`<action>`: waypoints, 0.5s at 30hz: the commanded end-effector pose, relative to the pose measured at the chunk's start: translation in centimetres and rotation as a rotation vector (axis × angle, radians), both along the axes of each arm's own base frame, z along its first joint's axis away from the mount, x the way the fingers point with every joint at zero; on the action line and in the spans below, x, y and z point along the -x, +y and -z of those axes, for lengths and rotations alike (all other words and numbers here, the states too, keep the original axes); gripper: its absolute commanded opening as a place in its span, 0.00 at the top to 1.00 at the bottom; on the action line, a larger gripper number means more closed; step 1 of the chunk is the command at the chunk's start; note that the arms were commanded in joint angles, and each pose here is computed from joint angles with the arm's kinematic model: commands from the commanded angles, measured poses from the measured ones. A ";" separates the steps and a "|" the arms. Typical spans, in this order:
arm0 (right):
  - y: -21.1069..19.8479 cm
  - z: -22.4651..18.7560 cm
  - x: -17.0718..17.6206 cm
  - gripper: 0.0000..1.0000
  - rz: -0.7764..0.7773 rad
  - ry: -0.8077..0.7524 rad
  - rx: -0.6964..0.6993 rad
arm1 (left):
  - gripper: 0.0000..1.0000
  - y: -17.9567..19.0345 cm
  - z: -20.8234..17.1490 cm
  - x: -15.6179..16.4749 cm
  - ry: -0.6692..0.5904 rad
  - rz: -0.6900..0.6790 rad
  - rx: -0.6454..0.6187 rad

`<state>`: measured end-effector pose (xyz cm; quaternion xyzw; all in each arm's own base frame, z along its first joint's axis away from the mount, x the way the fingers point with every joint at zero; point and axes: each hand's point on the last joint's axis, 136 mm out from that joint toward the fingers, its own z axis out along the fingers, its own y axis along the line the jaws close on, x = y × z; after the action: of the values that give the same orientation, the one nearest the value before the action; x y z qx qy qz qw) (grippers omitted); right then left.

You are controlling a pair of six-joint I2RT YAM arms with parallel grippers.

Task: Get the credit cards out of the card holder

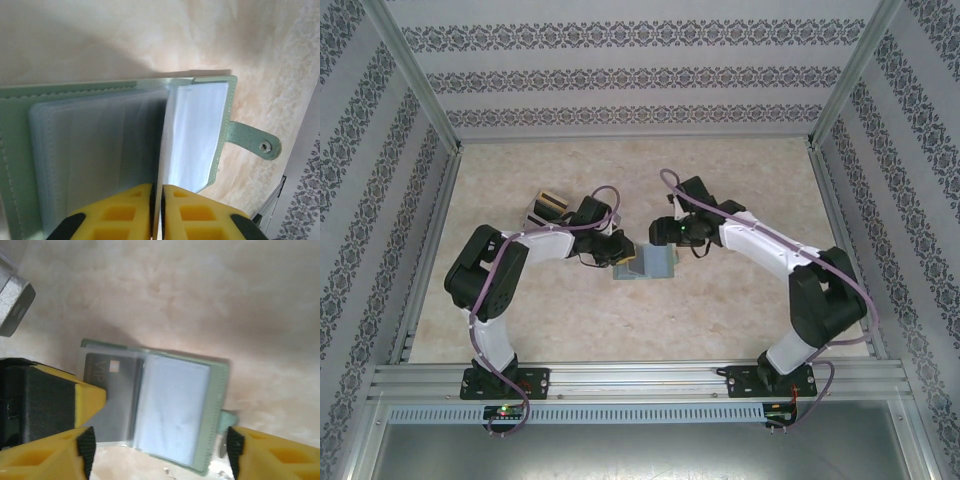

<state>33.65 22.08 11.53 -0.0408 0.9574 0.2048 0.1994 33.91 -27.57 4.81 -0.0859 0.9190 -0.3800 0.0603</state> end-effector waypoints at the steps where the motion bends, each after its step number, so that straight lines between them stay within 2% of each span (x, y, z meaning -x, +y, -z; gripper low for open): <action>1: -1.7 -1.7 -0.6 0.20 0.032 -0.065 -0.004 | 0.88 0.3 -1.3 0.3 -0.022 0.055 -0.067; 6: -3.1 -3.0 -0.5 0.04 0.038 -0.144 -0.017 | 0.88 4.2 -1.5 2.4 0.025 0.095 -0.304; 11: -3.9 -3.1 -0.1 0.02 0.053 -0.178 -0.015 | 0.87 7.3 -2.4 3.4 0.028 0.115 -0.497; 13: -4.2 -2.9 0.0 0.02 0.060 -0.177 -0.013 | 0.85 7.3 -2.8 3.1 0.018 0.115 -0.512; 15: -4.3 -2.7 0.1 0.02 0.062 -0.175 -0.013 | 0.81 5.9 -2.9 2.7 0.008 0.119 -0.468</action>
<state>33.14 18.42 13.92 -0.0266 0.9402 0.2090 0.2677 32.27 -21.82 7.00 -0.0414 0.9798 -0.1864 0.0594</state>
